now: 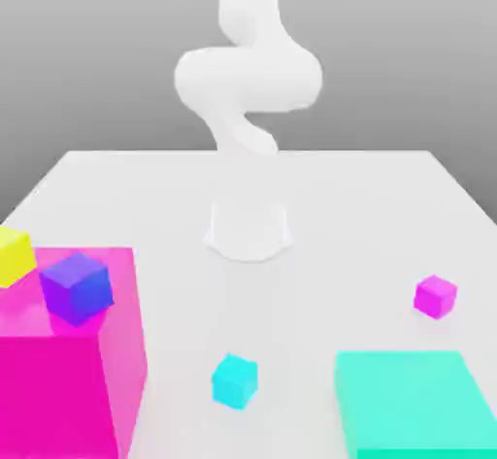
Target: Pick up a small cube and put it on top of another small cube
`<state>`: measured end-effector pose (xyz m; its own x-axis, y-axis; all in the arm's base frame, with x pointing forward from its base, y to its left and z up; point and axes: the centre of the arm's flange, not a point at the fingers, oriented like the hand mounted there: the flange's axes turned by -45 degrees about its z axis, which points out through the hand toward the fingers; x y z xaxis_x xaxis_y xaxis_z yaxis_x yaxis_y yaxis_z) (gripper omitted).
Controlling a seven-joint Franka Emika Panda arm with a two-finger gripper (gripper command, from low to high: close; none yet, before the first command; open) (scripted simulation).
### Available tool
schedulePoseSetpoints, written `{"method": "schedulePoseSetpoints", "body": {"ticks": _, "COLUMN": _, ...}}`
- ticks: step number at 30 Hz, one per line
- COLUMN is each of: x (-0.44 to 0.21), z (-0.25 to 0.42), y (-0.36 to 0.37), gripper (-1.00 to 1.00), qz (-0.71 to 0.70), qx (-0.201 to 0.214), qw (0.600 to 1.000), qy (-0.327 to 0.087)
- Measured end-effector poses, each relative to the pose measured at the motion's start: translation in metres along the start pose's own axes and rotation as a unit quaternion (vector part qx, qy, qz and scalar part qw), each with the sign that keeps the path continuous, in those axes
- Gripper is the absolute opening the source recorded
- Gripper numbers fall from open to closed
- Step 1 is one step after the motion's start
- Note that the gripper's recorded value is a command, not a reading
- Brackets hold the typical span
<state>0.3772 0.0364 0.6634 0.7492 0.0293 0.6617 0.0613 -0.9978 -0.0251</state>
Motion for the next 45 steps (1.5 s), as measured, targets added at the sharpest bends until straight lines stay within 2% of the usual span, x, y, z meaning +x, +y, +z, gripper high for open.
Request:
{"method": "schedulePoseSetpoints", "body": {"ticks": 5, "x": -0.043, "z": 0.105, "y": -0.08, "gripper": 0.0, "qz": -0.049, "qx": 0.051, "qw": 0.994, "qy": -0.082}}
{"method": "schedulePoseSetpoints", "body": {"ticks": 11, "x": -0.139, "z": 0.193, "y": -0.176, "gripper": 0.0, "qz": -0.116, "qx": 0.089, "qw": 0.974, "qy": -0.175}}
{"method": "schedulePoseSetpoints", "body": {"ticks": 17, "x": -0.27, "z": 0.243, "y": -0.247, "gripper": 0.0, "qz": -0.193, "qx": 0.104, "qw": 0.94, "qy": -0.261}}
{"method": "schedulePoseSetpoints", "body": {"ticks": 23, "x": -0.418, "z": 0.253, "y": -0.282, "gripper": 0.0, "qz": -0.288, "qx": 0.103, "qw": 0.893, "qy": -0.33}}
{"method": "schedulePoseSetpoints", "body": {"ticks": 30, "x": -0.47, "z": 0.303, "y": -0.275, "gripper": 0.0, "qz": -0.286, "qx": 0.096, "qw": 0.89, "qy": -0.341}}
{"method": "schedulePoseSetpoints", "body": {"ticks": 31, "x": -0.473, "z": 0.307, "y": -0.274, "gripper": -1.0, "qz": -0.286, "qx": 0.096, "qw": 0.89, "qy": -0.341}}
{"method": "schedulePoseSetpoints", "body": {"ticks": 38, "x": -0.472, "z": 0.306, "y": -0.274, "gripper": -1.0, "qz": -0.286, "qx": 0.096, "qw": 0.89, "qy": -0.341}}
{"method": "schedulePoseSetpoints", "body": {"ticks": 45, "x": -0.426, "z": 0.266, "y": -0.273, "gripper": -1.0, "qz": -0.284, "qx": 0.094, "qw": 0.892, "qy": -0.34}}
